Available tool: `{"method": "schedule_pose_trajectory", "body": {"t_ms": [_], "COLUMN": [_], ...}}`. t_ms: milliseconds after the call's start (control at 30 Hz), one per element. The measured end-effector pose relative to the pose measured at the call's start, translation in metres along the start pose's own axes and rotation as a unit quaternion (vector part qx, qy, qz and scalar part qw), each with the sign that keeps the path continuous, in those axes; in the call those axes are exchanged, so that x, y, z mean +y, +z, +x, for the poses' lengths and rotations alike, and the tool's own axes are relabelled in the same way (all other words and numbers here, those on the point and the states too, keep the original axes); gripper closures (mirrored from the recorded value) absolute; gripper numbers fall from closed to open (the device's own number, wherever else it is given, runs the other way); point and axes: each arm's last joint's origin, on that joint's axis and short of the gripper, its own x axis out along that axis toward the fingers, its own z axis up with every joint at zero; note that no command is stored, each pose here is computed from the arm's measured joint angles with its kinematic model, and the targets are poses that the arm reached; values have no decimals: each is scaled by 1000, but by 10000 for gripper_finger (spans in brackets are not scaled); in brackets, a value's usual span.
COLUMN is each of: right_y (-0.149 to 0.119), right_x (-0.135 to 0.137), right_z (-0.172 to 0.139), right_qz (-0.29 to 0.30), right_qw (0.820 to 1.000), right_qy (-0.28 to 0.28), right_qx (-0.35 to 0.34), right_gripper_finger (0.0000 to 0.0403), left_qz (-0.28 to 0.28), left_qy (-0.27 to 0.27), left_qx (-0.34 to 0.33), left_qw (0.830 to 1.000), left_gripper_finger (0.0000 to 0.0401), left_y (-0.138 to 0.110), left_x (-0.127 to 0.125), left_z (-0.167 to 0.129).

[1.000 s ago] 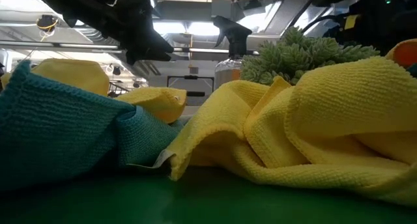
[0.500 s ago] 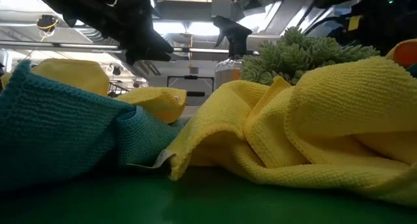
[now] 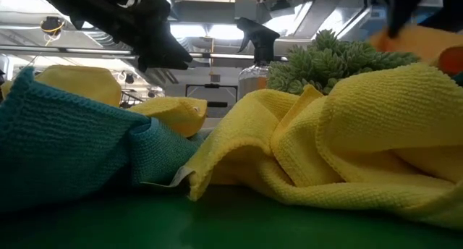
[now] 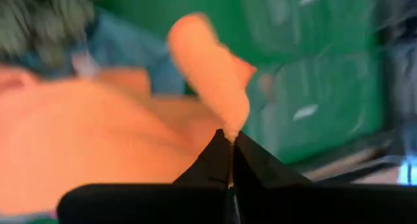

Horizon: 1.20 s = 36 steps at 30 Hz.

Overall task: Sort microfiber towel by color & place in baskets
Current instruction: Put the top right orange microfiber towel into the right transparent bin

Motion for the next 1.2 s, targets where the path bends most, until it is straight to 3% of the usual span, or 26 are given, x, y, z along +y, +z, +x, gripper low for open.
{"method": "schedule_pose_trajectory", "body": {"t_ms": [267, 500, 633, 767, 1000, 1200], "right_y": [-12, -32, -42, -45, -43, -37], "right_x": [-42, -84, -102, -112, -120, -119], "right_z": [-61, -93, -100, -99, -90, -52], "right_qz": [42, 96, 134, 169, 197, 202], "right_qw": [983, 950, 927, 919, 929, 939], "right_qy": [-78, -190, -265, -286, -253, -255], "right_qx": [-163, -230, -228, -211, -182, -110], "right_gripper_finger": [400, 401, 401, 401, 402, 402], "left_qz": [0, 0, 0, 0, 0, -1], "left_qy": [15, 15, 15, 15, 15, 15], "left_qx": [-1, -1, -1, -1, -1, -1], "left_qw": [1000, 1000, 1000, 1000, 1000, 1000], "left_gripper_finger": [246, 246, 246, 246, 246, 246], "left_y": [-1, -1, -1, -1, -1, -1], "left_x": [1, 1, 1, 1, 1, 1], "left_z": [0, 0, 0, 0, 0, 0]}}
